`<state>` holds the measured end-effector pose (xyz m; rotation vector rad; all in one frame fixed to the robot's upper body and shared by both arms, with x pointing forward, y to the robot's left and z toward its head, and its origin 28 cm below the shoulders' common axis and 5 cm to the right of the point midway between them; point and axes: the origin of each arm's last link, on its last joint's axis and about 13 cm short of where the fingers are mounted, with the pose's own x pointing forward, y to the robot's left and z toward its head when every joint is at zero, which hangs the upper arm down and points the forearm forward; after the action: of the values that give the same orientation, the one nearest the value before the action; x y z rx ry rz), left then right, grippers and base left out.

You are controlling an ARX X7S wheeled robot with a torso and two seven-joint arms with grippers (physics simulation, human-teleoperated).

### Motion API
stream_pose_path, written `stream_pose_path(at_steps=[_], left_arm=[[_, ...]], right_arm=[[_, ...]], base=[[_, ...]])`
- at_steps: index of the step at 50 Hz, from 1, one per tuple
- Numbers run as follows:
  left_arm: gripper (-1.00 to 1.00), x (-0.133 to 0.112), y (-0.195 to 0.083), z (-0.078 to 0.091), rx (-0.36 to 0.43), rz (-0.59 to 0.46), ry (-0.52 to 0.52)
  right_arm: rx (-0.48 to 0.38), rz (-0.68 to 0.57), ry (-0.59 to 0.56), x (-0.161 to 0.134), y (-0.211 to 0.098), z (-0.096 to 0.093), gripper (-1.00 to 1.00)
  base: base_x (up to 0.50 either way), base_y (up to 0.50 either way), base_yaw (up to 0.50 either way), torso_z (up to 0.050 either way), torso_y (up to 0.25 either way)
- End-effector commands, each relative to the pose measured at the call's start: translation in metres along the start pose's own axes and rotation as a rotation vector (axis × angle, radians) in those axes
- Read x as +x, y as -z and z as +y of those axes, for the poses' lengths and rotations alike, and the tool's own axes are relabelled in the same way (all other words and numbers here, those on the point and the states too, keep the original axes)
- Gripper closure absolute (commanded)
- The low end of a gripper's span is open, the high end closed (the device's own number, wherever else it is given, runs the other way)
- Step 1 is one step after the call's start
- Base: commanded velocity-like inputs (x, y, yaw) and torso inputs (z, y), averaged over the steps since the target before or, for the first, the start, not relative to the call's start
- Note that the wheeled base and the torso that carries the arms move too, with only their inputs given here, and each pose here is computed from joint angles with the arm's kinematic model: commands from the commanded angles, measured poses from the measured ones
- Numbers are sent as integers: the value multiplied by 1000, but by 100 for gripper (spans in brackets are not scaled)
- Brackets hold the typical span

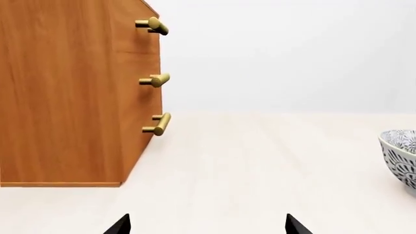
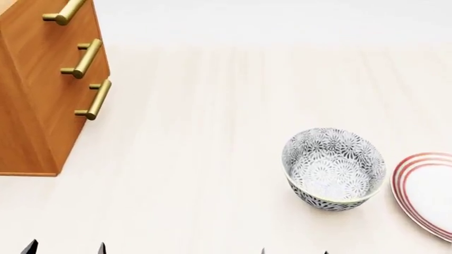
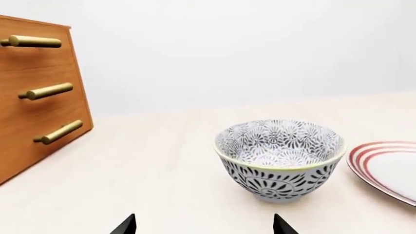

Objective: Put the bowl on top of the cabinet.

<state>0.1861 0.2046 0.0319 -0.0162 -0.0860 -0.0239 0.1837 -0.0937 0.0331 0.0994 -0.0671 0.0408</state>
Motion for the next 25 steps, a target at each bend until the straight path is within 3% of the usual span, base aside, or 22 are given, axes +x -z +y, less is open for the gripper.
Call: stream_pose_path(at_steps=[1, 25], left_arm=[[-100, -6, -5, 0, -8, -21, 4], [-100, -6, -4, 0, -9, -21, 3]], right_arm=[[-3, -20, -15, -7, -3, 2, -100], [-6, -26, -24, -9, -3, 3, -100]], base=[[242, 0, 0, 0, 0], [242, 0, 0, 0, 0]])
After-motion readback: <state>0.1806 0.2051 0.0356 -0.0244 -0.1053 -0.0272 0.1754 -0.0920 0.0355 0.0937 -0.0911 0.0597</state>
